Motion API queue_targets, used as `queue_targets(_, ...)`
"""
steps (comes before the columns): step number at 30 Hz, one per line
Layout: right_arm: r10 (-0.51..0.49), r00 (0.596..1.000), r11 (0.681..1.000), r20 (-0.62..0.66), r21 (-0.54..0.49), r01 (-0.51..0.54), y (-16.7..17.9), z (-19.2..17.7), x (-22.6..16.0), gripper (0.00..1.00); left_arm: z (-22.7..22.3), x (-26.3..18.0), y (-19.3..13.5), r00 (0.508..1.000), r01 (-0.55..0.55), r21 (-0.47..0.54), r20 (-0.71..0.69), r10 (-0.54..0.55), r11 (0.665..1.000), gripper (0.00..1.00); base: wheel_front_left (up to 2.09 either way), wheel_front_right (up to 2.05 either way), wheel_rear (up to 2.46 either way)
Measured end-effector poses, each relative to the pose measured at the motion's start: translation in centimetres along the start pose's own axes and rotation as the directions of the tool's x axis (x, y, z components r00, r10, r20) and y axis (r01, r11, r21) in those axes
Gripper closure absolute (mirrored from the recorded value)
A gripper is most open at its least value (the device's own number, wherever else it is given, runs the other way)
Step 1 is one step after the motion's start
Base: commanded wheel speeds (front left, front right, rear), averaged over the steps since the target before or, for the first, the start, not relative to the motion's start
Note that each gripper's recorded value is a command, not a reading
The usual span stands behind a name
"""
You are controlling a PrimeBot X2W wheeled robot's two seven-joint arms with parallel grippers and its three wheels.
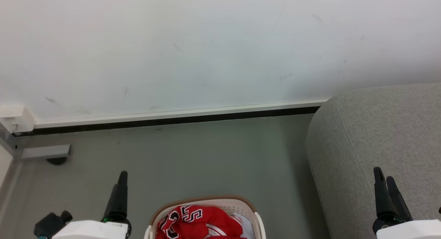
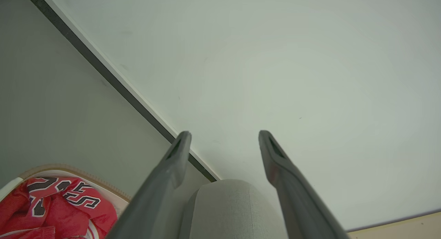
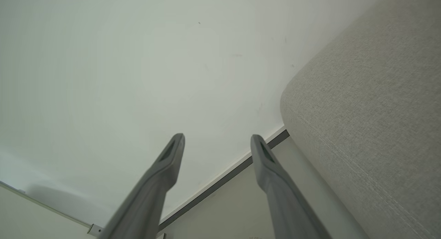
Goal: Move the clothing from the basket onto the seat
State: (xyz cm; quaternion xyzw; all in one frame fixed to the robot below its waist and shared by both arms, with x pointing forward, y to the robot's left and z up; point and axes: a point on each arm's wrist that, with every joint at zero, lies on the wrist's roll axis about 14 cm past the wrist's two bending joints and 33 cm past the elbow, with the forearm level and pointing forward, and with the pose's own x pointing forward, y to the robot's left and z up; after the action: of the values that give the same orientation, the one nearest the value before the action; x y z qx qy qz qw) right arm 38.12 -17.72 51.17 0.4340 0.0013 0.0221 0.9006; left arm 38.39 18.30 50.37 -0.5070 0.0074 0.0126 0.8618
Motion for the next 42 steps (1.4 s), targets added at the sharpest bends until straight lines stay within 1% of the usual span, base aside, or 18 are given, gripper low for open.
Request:
queue_targets(7,0.023,1.000,0.993,-0.007,-0.118,-0.024,0.6,-0.3,-0.1,0.00,0.1,0.0,-0.6,1.000,0.015,0.118,0.014,-0.017,0.993,0.00,0.00,0.00,0.00)
queue_targets(17,0.059,0.998,0.965,-0.021,-0.256,-0.062,1.4,-0.9,-0.2,0.00,-0.1,-0.1,-1.3,0.999,0.040,0.267,0.015,-0.046,0.963,0.00,0.00,0.00,0.00)
queue_targets(30,0.112,0.993,0.902,-0.038,-0.416,-0.118,2.5,-1.4,-0.2,0.00,-0.3,-0.3,-2.4,0.995,0.074,0.420,0.024,-0.093,0.905,0.00,0.00,0.00,0.00)
queue_targets(42,0.149,0.988,0.840,-0.050,-0.521,-0.153,3.4,-1.8,-0.3,0.00,-0.6,-0.5,-2.7,0.993,0.090,0.541,0.019,-0.119,0.836,0.00,0.00,0.00,0.00)
